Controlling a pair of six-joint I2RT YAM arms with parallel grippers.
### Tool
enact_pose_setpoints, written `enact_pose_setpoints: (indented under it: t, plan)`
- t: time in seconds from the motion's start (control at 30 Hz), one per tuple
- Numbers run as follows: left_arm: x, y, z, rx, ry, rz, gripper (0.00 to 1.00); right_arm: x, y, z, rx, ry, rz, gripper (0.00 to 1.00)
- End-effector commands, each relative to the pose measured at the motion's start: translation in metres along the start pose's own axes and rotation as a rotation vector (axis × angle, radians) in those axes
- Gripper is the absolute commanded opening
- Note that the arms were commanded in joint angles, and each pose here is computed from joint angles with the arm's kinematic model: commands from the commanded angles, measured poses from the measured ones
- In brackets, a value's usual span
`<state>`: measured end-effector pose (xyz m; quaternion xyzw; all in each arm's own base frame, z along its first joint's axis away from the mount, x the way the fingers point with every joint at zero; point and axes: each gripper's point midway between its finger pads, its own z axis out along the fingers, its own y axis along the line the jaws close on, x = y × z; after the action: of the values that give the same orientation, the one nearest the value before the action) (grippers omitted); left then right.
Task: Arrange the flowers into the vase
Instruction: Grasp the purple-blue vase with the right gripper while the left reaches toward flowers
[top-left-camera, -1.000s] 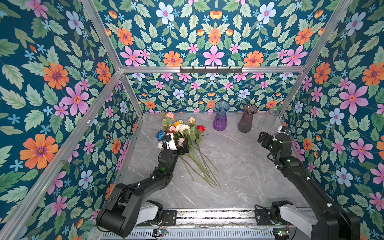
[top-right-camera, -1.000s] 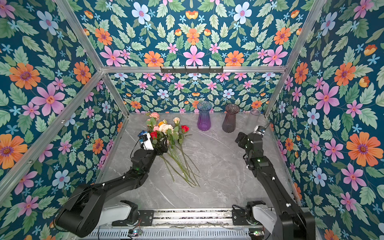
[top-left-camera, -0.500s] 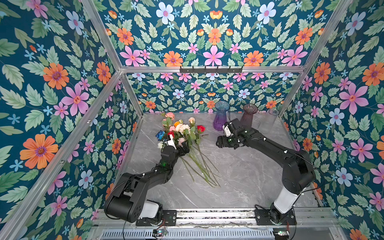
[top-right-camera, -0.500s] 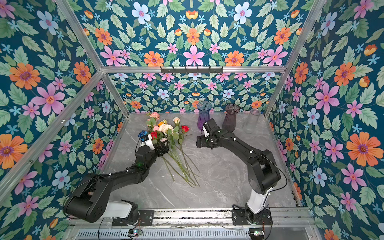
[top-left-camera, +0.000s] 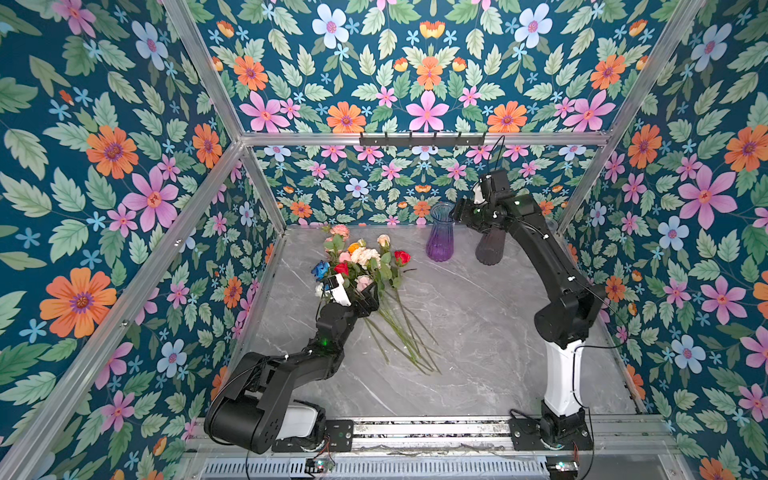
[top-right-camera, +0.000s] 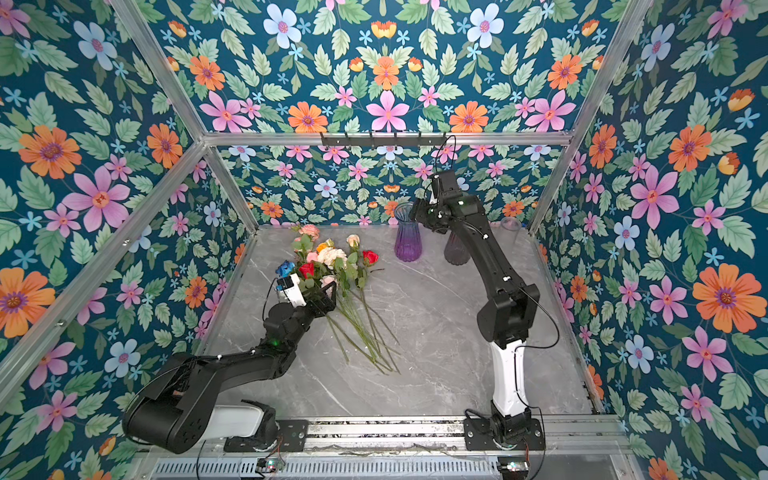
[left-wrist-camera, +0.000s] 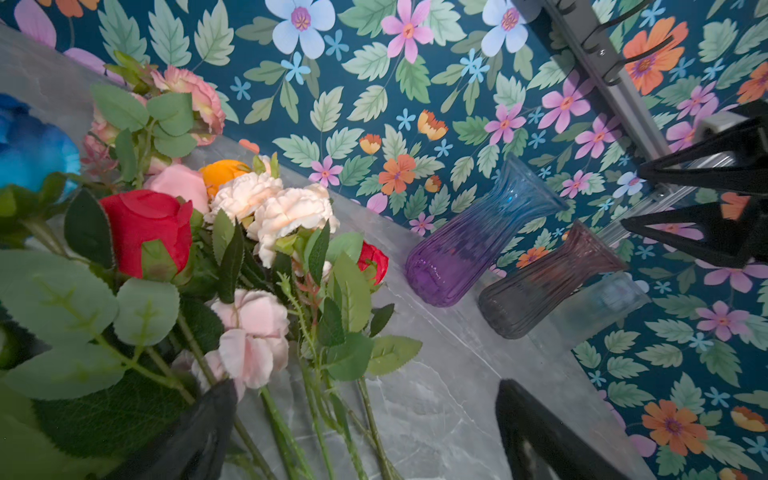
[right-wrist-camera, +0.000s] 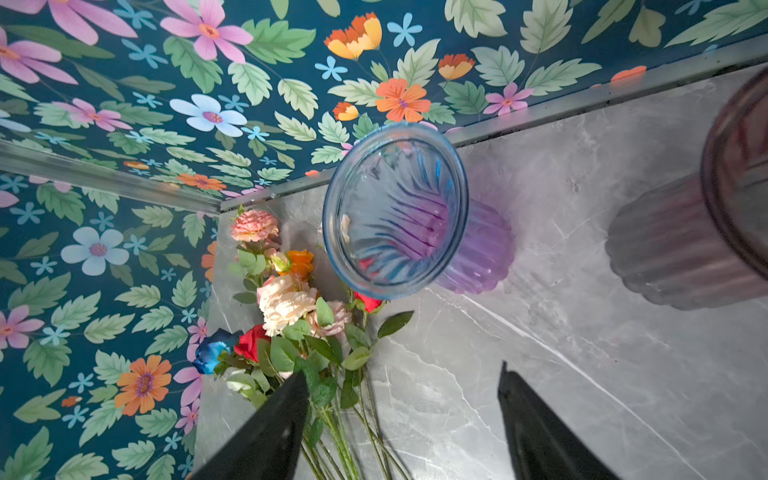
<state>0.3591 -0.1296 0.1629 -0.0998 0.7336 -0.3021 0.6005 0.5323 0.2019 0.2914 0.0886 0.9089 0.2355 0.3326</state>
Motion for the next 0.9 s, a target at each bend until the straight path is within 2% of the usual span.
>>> enact_pose_setpoints:
  t: [0.0,0.23,0.67,0.73,0.8,0.87]
  plan:
    - [-0.009,-0.015,0.002,0.072,-0.03,-0.01,1.0,0.01,-0.015,0.007,0.06,0.075,0.029,0.71]
    - [-0.007,-0.02,0.006,0.087,-0.003,0.01,1.0,-0.003,-0.031,0.04,0.031,0.064,0.132,0.53]
    - [-0.013,-0.028,0.0,0.124,-0.026,0.035,1.0,-0.005,-0.031,0.072,-0.014,0.061,0.202,0.43]
    - [-0.013,-0.028,0.0,0.123,-0.028,0.033,1.0,-0.002,-0.035,0.075,0.004,0.067,0.21,0.34]
    - [-0.014,-0.028,0.0,0.122,-0.033,0.036,1.0,0.0,-0.039,0.074,0.028,0.071,0.207,0.17]
    - [-0.015,-0.027,-0.001,0.115,-0.039,0.043,1.0,0.002,-0.04,0.069,0.05,0.066,0.197,0.1]
